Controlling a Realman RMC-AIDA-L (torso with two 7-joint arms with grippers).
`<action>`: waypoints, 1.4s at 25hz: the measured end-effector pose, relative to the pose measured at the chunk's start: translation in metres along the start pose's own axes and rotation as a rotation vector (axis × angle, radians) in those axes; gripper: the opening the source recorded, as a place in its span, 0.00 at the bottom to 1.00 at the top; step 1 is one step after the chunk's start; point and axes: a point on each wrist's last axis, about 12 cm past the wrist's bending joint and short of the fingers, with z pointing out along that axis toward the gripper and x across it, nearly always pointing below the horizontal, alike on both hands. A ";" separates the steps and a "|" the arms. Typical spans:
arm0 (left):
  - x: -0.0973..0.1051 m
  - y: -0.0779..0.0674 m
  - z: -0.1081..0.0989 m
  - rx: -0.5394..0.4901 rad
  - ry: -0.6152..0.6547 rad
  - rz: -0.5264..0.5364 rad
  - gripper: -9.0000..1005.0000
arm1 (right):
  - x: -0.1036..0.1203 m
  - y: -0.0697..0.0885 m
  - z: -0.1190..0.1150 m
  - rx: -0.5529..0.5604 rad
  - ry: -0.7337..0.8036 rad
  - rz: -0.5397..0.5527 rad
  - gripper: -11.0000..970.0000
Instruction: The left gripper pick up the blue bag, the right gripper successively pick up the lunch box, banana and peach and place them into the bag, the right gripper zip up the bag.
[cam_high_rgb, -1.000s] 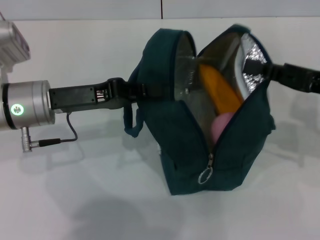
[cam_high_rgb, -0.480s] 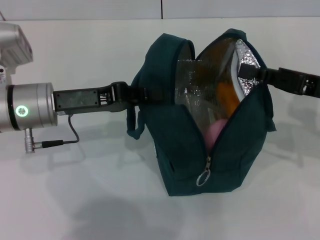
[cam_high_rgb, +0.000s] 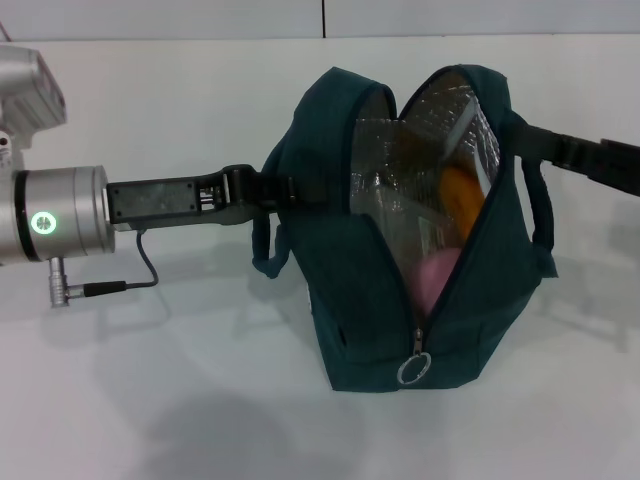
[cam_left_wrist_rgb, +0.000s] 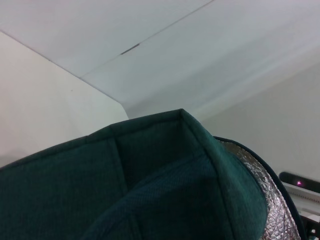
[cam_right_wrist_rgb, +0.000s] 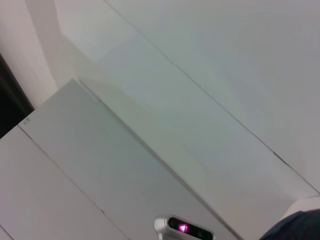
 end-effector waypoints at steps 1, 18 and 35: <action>0.000 0.000 0.000 0.000 0.000 0.000 0.09 | 0.000 0.000 -0.001 0.000 -0.002 0.001 0.35; 0.003 -0.002 0.003 0.021 0.031 -0.005 0.09 | 0.074 0.032 -0.031 -0.236 0.073 -0.415 0.81; 0.005 -0.001 0.004 0.020 0.025 -0.006 0.09 | 0.126 -0.001 -0.016 -0.019 0.217 -0.485 0.86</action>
